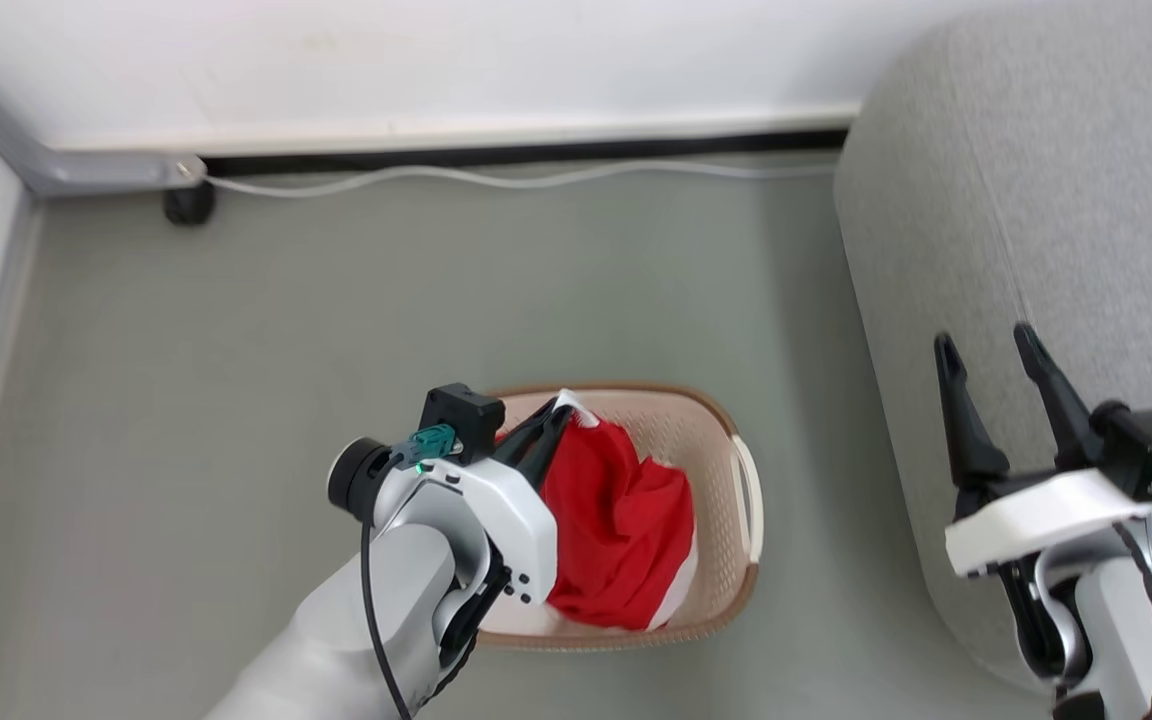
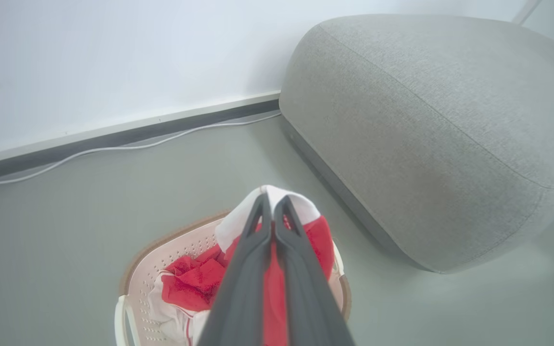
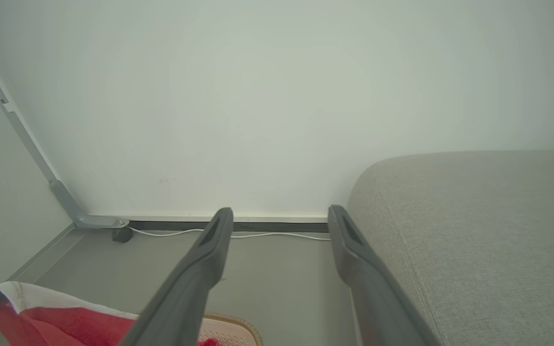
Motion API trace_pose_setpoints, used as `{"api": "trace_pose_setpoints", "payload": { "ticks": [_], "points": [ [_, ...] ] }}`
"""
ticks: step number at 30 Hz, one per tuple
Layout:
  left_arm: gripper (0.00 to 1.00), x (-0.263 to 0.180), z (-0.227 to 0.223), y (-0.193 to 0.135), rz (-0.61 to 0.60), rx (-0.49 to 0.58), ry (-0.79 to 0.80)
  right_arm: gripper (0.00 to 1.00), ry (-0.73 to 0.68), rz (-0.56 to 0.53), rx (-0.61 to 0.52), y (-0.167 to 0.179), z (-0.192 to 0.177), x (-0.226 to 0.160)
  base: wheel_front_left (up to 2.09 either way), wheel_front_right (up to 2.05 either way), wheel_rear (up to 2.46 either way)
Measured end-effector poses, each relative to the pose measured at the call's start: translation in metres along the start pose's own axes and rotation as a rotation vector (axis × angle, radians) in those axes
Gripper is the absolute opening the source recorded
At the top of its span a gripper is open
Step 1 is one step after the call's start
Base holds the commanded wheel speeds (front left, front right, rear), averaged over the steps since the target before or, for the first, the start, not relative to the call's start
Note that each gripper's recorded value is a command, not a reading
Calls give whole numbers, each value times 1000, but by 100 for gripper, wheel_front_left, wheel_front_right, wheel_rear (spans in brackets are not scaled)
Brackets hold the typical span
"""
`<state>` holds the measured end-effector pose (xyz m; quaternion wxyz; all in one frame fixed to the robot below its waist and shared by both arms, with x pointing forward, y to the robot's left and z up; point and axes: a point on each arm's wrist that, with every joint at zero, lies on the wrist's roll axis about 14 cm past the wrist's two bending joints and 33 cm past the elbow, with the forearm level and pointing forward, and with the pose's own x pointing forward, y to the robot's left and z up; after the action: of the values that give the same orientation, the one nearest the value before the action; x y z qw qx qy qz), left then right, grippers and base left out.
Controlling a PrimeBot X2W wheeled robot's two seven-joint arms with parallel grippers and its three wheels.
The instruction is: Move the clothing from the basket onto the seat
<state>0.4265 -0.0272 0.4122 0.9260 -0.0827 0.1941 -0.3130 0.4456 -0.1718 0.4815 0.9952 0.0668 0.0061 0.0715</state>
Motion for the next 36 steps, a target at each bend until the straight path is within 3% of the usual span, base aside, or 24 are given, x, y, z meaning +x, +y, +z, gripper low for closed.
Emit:
{"api": "trace_pose_setpoints", "payload": {
  "ticks": [18, 29, 36],
  "points": [
    [0, -35, 171, -35, -88, 261, -425, 100, -22, 27, 17, 24, 8, -22, 0, 0, 0],
    [0, -38, 222, -56, -154, 353, -528, 100, -7, 24, 24, 25, 3, -24, 0, 0, 0],
    [0, -39, 229, -61, -167, 365, -543, 100, -3, 30, 24, 27, 1, -24, 0, 0, 0]
  ]
}}
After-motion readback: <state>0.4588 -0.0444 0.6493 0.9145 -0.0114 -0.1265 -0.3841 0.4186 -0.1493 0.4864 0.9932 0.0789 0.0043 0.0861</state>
